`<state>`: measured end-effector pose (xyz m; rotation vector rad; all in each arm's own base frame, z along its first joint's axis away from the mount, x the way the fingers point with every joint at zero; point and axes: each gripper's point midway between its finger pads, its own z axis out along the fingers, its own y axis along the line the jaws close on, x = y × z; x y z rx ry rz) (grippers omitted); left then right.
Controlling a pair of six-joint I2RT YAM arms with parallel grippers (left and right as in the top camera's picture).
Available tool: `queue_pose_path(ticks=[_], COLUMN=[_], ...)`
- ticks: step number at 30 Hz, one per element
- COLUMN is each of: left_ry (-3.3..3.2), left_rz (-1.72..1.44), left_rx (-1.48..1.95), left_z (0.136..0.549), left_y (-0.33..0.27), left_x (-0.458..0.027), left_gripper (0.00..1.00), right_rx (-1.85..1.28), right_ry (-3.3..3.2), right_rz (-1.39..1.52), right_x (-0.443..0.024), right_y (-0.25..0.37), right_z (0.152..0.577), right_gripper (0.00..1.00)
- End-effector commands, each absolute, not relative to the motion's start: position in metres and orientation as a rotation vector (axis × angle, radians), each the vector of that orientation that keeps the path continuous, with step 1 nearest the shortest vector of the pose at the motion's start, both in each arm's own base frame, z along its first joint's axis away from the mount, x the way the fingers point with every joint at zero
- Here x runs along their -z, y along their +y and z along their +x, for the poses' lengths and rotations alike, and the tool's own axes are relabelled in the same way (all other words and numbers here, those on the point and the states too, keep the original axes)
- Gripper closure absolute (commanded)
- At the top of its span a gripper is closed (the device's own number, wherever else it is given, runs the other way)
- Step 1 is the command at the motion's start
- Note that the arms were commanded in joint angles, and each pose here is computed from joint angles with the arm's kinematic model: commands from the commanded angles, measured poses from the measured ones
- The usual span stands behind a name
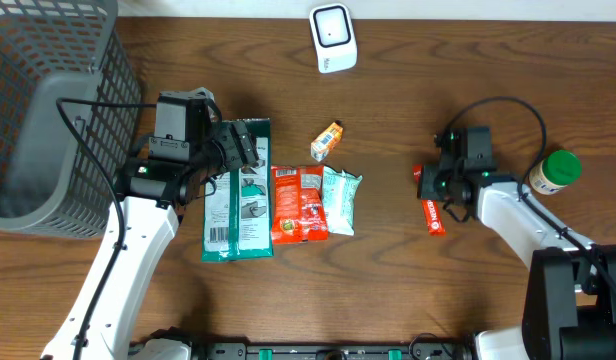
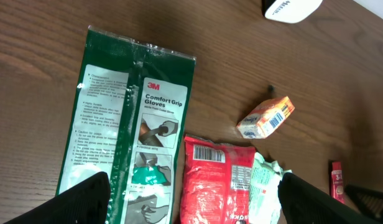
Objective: Scan the item barcode
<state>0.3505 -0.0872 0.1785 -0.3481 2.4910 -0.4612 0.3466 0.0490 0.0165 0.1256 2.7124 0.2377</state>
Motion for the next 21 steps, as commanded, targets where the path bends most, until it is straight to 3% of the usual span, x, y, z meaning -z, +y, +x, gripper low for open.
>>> queue_pose_path(ticks=[1, 11, 14, 20, 21], left_ry=[2.484, 2.484, 2.484, 2.485, 2.484], left_rz=[-0.331, -0.331, -0.331, -0.331, -0.331], left_rx=[0.452, 0.452, 0.452, 0.451, 0.452], left_z=[0.352, 0.352, 0.352, 0.352, 0.352], left_y=[-0.086, -0.086, -0.086, -0.086, -0.086], left_x=[-0.181, -0.181, -0.181, -0.181, -0.181], left_gripper=[0.14, 0.14, 0.13, 0.14, 0.14], right_rx=[-0.239, -0.244, -0.234, -0.192, -0.184], right_ry=[2.726, 2.616, 2.635, 2.799, 2.849], right_rz=[0.129, 0.076, 0.071, -0.066, -0.110], right_x=[-0.005, -0.089, -0.107, -0.092, -0.084], right_y=[0.051, 0.054, 0.052, 0.049, 0.049], right_z=[0.339, 0.371, 0.363, 0.323, 0.312], right_gripper=[0.98, 0.88, 0.68, 0.51, 0.44])
